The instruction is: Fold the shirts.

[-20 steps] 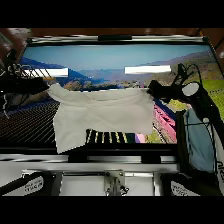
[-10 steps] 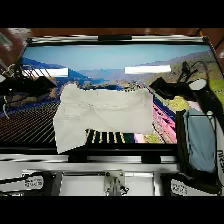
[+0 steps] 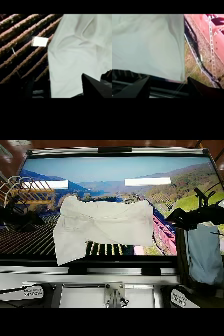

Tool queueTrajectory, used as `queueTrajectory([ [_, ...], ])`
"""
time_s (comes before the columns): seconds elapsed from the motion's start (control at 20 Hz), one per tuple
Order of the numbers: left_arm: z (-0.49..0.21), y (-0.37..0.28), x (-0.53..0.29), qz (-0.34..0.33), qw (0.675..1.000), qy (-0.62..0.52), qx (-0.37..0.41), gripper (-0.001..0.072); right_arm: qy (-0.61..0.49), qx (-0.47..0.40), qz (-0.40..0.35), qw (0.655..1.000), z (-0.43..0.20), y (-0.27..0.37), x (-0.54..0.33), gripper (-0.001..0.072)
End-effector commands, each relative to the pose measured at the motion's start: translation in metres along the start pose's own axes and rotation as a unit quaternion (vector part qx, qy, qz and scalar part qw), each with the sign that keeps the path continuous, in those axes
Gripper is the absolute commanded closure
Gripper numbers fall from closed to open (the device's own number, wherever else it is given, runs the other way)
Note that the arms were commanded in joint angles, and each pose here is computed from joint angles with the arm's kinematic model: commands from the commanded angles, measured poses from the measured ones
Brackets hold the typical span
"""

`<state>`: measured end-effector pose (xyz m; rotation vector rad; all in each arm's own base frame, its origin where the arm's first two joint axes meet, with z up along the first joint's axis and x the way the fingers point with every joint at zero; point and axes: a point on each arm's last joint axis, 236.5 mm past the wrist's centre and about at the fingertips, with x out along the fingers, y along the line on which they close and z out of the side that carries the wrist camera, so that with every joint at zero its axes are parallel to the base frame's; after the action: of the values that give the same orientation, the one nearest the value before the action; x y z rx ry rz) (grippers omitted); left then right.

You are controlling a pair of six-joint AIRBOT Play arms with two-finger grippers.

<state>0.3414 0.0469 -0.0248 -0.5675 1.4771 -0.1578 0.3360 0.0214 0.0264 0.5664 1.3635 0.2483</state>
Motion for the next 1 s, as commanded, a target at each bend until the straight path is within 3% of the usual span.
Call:
queueTrajectory([
  [0.0,-0.018,0.012,0.033,-0.015,0.999,0.026,0.019,0.0052,0.012,-0.006,0.007,1.000,-0.009,0.007,0.007,0.0133],
  [0.2,-0.008,0.012,0.055,-0.022,0.999,0.024,0.034,0.0057,-0.004,-0.013,0.010,1.000,-0.001,0.014,0.011,0.0133],
  [0.3,-0.005,0.010,0.064,-0.022,0.998,0.024,0.050,0.0116,-0.003,-0.008,0.013,1.000,-0.001,0.015,0.011,0.0133],
  [0.65,0.003,-0.009,0.090,-0.035,0.995,0.023,0.087,0.0146,0.001,0.003,0.005,1.000,-0.003,0.011,0.012,0.0129],
  [0.75,0.004,-0.010,0.090,-0.034,0.995,0.022,0.089,0.0480,0.034,0.005,-0.024,0.999,-0.018,-0.005,0.016,0.0035],
  [0.9,0.004,-0.017,0.081,-0.042,0.993,0.032,0.102,0.0667,0.145,0.043,-0.008,0.989,-0.078,-0.018,0.047,0.0035],
  [0.95,0.006,-0.021,0.075,-0.044,0.993,0.032,0.108,0.0667,0.158,0.051,0.000,0.986,-0.089,-0.020,0.060,0.0035],
])
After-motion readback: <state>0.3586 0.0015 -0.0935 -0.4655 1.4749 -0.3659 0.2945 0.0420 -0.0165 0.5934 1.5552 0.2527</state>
